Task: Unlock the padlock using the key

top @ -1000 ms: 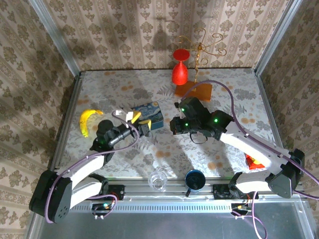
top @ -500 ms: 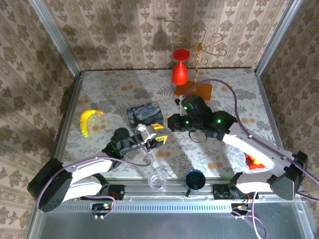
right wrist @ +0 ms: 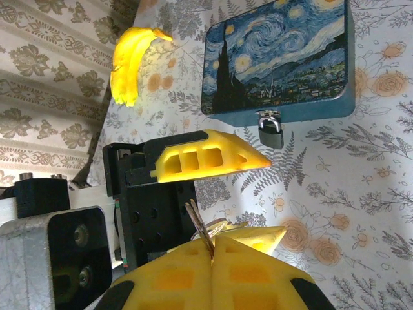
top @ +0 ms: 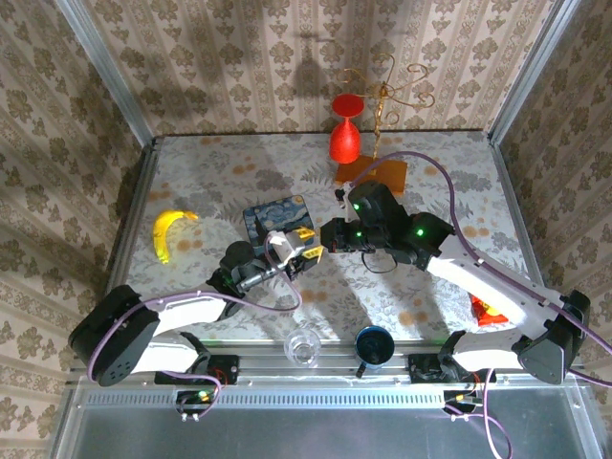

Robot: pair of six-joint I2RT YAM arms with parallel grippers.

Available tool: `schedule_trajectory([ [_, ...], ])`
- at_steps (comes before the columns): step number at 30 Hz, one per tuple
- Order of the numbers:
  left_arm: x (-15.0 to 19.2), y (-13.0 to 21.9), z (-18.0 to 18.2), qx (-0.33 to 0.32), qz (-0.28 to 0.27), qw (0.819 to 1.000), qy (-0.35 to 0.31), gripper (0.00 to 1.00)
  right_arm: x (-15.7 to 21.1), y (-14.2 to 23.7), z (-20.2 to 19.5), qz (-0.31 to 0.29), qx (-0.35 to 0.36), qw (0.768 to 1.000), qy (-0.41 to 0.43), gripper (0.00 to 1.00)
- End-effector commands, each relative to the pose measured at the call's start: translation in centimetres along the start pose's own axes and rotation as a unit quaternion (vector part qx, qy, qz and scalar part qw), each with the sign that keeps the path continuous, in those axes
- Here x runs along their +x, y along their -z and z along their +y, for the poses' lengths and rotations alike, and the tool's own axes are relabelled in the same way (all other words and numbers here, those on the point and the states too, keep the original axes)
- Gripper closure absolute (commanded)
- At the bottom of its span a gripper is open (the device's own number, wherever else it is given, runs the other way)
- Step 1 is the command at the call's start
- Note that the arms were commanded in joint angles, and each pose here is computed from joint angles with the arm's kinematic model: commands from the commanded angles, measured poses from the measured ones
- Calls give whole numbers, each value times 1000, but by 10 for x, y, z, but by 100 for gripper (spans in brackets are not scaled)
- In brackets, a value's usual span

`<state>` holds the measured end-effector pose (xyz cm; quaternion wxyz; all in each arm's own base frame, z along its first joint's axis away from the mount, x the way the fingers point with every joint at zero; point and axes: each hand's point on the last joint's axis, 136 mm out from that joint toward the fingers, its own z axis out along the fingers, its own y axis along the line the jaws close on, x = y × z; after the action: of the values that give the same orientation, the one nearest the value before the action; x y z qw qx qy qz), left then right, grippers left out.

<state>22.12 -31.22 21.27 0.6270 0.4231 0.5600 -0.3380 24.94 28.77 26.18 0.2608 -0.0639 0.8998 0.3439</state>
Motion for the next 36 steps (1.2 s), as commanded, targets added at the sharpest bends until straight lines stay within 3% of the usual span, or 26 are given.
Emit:
schedule_trajectory([
  [1,-29,-6,4,-4,-45,999,-9,59,1,-4,1,5,-6,1000,-10,100],
  [5,-31,-8,4,-3,-47,999,-10,60,2,-6,1,6,-8,1000,-12,100],
  [9,-30,-8,5,-4,-43,999,-6,70,3,-7,-1,8,-6,1000,-14,100],
  [16,-22,-6,6,-11,-25,1000,-6,71,3,-6,-1,8,-6,1000,-13,100],
  [27,-25,0,9,-22,-11,1000,-18,100,3,-10,-2,11,-4,1000,-15,100],
  [31,-27,4,4,-10,2,1000,-27,100,1,-8,-5,13,1,1000,-5,100],
  [36,-21,19,-9,26,64,997,-45,100,-7,10,-3,-10,-2,999,52,83],
])
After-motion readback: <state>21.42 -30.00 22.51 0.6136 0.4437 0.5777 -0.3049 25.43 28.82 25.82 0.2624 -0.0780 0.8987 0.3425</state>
